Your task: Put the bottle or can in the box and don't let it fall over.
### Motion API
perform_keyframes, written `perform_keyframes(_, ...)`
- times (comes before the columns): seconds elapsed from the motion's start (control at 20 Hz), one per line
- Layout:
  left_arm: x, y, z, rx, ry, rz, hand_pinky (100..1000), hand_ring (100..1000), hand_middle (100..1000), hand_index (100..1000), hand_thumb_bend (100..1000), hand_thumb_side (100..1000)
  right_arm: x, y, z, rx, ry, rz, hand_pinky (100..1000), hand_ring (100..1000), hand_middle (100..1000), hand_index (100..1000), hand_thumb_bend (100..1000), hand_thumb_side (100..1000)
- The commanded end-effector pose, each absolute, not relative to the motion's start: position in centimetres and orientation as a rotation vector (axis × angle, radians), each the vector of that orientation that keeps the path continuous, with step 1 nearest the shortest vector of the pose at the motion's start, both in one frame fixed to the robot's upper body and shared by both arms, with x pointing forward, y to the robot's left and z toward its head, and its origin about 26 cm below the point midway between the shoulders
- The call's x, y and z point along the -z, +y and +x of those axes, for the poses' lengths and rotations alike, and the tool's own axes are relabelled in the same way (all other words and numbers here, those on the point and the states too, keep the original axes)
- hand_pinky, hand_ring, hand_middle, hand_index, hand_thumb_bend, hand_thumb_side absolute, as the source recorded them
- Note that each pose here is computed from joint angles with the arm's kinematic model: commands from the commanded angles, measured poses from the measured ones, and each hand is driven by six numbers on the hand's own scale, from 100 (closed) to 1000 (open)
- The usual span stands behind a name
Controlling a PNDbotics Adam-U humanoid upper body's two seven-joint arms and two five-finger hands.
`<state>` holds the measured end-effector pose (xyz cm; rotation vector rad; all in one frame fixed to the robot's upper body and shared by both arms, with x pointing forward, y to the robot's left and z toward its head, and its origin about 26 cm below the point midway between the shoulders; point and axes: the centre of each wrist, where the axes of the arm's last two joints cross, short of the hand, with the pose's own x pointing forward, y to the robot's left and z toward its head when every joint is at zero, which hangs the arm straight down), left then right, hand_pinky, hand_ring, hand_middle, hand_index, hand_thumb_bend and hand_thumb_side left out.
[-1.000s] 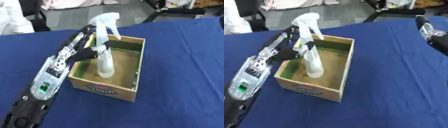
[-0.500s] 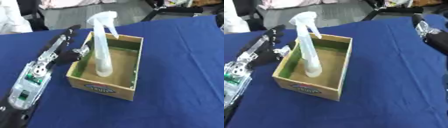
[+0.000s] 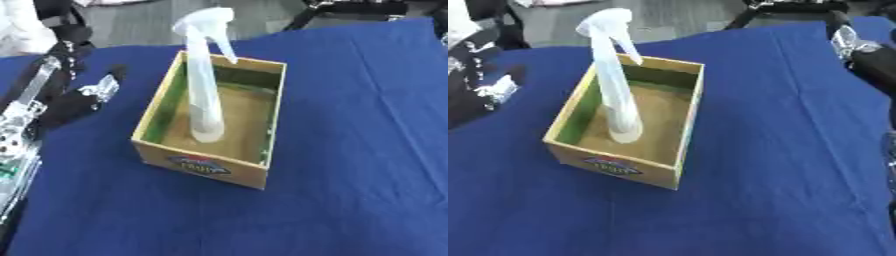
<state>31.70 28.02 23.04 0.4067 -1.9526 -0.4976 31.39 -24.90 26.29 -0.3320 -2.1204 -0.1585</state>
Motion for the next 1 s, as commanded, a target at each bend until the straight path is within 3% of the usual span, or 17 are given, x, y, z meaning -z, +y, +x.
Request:
perform_keyframes(0.05, -24.6, 29.3, 30.2, 0.466, -2.013, 0.479, 1000, 1000, 1000, 1000, 309, 319, -27.2, -25.4, 30.9, 0.155, -2.157, -0.361, 1000, 927, 1000, 1000, 472, 100)
perform_keyframes(0.4, -23.3, 31.5, 29.3, 0.312, -1.999, 0.510, 1000, 1000, 1000, 991, 186, 100, -27.2, -25.5, 30.9, 0.158, -2.152, -0.369, 1000, 928, 1000, 1000, 473, 100)
perform_keyframes(1.0, -22.1, 32.5, 28.8, 0.172, -1.961, 0.502, 1000, 1000, 1000, 977, 145, 100, -27.2, -25.5, 30.9, 0.160, -2.150, -0.367, 1000, 927, 1000, 1000, 467, 100)
